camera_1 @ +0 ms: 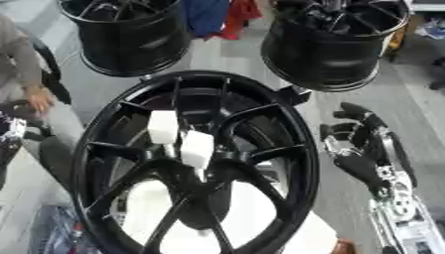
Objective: Pull the pin out of the wheel hub.
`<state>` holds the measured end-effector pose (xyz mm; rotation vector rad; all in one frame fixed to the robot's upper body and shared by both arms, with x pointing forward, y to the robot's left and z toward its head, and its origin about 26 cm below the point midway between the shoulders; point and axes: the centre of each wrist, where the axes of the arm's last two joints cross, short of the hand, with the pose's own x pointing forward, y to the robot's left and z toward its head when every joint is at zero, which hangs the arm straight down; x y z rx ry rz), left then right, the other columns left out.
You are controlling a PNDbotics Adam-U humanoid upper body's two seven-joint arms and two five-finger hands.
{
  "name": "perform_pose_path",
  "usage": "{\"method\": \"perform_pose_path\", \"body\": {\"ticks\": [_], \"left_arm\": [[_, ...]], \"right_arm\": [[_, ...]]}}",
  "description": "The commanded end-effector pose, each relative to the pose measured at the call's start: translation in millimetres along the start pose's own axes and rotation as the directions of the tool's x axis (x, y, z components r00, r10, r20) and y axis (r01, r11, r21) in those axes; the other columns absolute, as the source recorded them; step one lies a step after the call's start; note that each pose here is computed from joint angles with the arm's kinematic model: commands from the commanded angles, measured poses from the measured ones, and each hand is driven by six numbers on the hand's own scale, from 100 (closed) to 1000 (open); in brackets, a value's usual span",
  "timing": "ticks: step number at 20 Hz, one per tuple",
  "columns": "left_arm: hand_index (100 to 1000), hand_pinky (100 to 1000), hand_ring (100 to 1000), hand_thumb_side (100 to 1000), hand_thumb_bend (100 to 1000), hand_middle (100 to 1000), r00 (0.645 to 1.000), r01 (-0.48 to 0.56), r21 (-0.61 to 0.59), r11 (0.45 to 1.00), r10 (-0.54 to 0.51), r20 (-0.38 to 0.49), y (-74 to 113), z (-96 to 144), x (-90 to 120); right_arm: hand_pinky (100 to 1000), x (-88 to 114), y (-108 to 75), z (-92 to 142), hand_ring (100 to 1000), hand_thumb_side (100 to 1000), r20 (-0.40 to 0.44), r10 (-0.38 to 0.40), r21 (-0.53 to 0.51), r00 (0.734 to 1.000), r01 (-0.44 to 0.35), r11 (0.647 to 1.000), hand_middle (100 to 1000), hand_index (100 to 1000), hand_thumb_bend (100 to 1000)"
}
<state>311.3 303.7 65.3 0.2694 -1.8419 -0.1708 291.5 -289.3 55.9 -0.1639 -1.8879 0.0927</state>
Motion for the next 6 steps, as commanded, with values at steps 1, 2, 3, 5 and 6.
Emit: {"method": "perform_pose_path", "body": {"ticks": [1, 2, 3, 5, 6], "left_arm": [[795, 526, 639, 552, 147, 674, 1.000, 0.015, -0.003, 1.000, -0.015, 0.021, 2.7, -2.5, 5.2], [795, 526, 640, 552, 147, 674, 1.000, 0.015, -0.001, 1.000, -0.015, 0.020, 2.9, -2.3, 5.1], [795, 526, 640, 552, 147, 674, 1.000, 0.015, 0.000, 1.000, -0.015, 0.019, 2.9, -2.2, 4.9], [795, 526, 640, 552, 146, 674, 1.000, 0.016, 0.002, 1.000, -0.016, 0.018, 2.7, -2.0, 4.7], [795, 526, 641, 553, 147, 675, 1.000, 0.015, 0.001, 1.000, -0.015, 0.021, 2.3, -2.6, 5.3]], "right_arm": [[606, 4.3, -2.2, -3.1, 617, 123, 0.019, 0.015, -0.005, 1.000, -0.015, 1.000, 685, 802, 307], [606, 4.4, -2.3, -3.4, 617, 123, 0.019, 0.015, -0.005, 1.000, -0.015, 1.000, 685, 801, 307], [605, 4.4, -2.1, -3.5, 616, 122, 0.018, 0.015, -0.004, 1.000, -0.015, 1.000, 684, 799, 307], [605, 4.3, -1.5, -3.3, 616, 121, 0.018, 0.013, -0.004, 1.000, -0.013, 1.000, 684, 800, 306], [605, 4.3, -1.6, -3.5, 615, 119, 0.019, 0.013, -0.006, 1.000, -0.013, 1.000, 684, 800, 307]]}}
